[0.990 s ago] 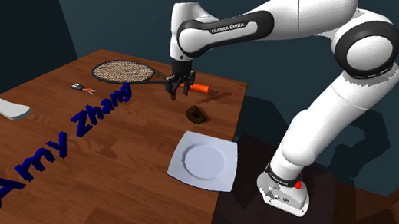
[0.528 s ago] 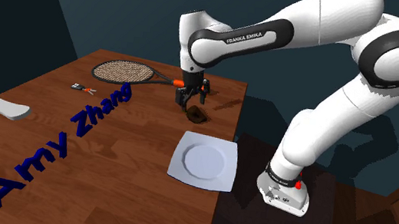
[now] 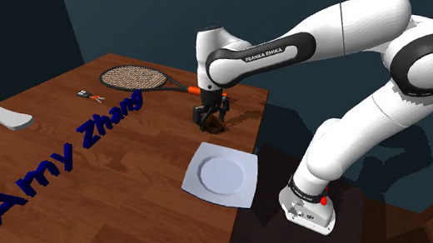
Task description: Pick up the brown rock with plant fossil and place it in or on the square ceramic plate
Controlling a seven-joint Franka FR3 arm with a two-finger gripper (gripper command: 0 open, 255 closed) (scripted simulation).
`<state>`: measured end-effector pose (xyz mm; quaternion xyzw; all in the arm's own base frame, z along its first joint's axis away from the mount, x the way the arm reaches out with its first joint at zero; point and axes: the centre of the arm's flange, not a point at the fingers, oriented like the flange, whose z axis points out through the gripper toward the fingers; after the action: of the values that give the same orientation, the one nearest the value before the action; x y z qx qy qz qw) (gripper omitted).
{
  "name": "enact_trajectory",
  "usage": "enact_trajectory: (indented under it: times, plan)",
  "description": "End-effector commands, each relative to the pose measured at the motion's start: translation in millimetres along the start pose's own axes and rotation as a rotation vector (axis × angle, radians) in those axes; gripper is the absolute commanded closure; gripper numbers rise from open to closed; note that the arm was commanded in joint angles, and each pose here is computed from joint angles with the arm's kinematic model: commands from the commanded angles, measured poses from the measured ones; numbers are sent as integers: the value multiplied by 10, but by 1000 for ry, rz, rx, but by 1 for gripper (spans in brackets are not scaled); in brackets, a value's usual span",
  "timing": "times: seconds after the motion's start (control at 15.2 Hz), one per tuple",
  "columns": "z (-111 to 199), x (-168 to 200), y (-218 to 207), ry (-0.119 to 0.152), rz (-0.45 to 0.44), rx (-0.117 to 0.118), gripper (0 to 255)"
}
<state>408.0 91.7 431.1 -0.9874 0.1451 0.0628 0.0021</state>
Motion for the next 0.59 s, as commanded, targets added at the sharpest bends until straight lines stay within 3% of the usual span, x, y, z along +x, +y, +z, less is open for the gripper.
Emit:
enact_trajectory:
  times: [0.0,0.4,0.46,0.53]
  plan:
    - [43,-3,7,0,0,0,0]
    - [42,-3,7,0,0,0,0]
    - [42,-3,7,0,0,0,255]
    - [42,-3,7,0,0,0,255]
